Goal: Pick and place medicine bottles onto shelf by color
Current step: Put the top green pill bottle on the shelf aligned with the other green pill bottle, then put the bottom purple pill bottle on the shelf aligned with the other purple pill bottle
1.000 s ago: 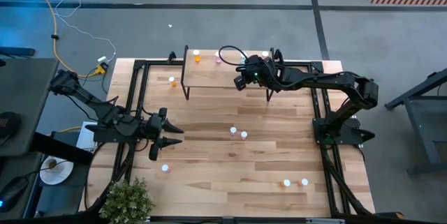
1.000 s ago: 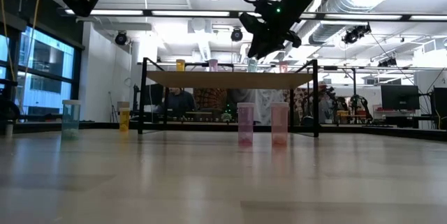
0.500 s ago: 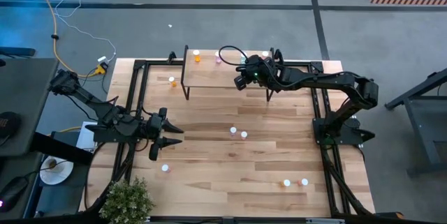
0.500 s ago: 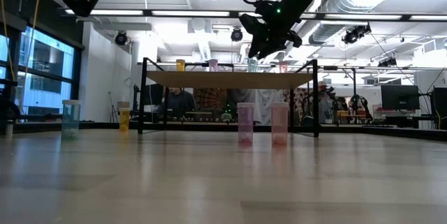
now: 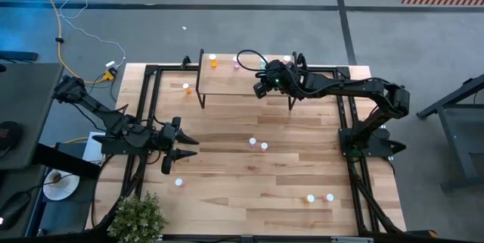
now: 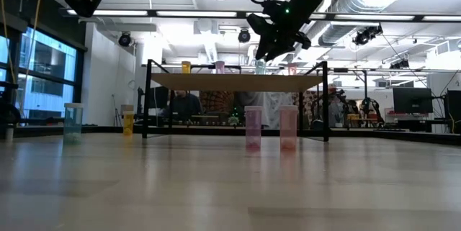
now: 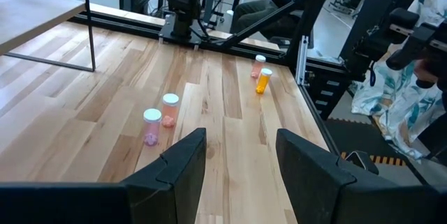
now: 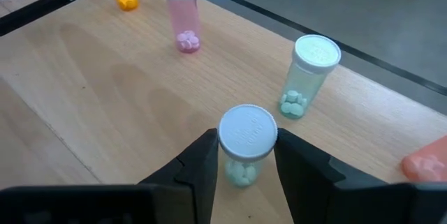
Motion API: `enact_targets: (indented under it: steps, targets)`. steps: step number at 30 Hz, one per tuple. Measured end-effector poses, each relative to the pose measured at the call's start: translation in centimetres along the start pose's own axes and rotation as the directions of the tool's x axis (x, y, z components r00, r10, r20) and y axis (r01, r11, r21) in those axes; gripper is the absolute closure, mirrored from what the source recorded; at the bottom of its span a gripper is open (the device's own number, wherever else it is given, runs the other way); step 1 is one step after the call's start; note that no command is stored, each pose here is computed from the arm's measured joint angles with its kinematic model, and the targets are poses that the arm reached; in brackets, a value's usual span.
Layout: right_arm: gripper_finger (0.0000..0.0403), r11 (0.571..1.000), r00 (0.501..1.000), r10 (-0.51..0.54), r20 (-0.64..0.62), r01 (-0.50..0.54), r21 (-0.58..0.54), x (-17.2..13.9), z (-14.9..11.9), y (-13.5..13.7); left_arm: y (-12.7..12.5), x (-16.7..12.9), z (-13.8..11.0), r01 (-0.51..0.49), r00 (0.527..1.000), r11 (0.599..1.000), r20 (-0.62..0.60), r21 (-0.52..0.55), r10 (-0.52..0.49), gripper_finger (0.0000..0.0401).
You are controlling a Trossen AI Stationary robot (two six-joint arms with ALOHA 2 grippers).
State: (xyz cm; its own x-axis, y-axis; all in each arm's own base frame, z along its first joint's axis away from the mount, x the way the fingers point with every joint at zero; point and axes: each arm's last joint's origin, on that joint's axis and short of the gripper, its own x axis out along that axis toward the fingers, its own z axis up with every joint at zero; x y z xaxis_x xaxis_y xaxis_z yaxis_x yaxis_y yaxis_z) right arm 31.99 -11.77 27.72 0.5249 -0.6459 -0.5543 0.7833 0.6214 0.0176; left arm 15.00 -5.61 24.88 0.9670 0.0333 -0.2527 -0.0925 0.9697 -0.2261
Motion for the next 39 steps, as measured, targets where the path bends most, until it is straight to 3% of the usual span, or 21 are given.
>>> enact_targets:
  steps: [13,39]
  targets:
    - [0.0233,1.000,1.000,0.003,0.030,-0.003,0.009,0.00,0.28,0.08,0.01,0.01,0.00,-0.001,1.000,1.000,0.000,0.000,0.001,0.0236]
    - [0.0233,0.999,0.994,-0.021,0.105,0.016,0.043,-0.04,0.97,0.17,0.00,0.00,-0.01,0.000,1.000,1.000,-0.001,0.000,0.000,0.0236]
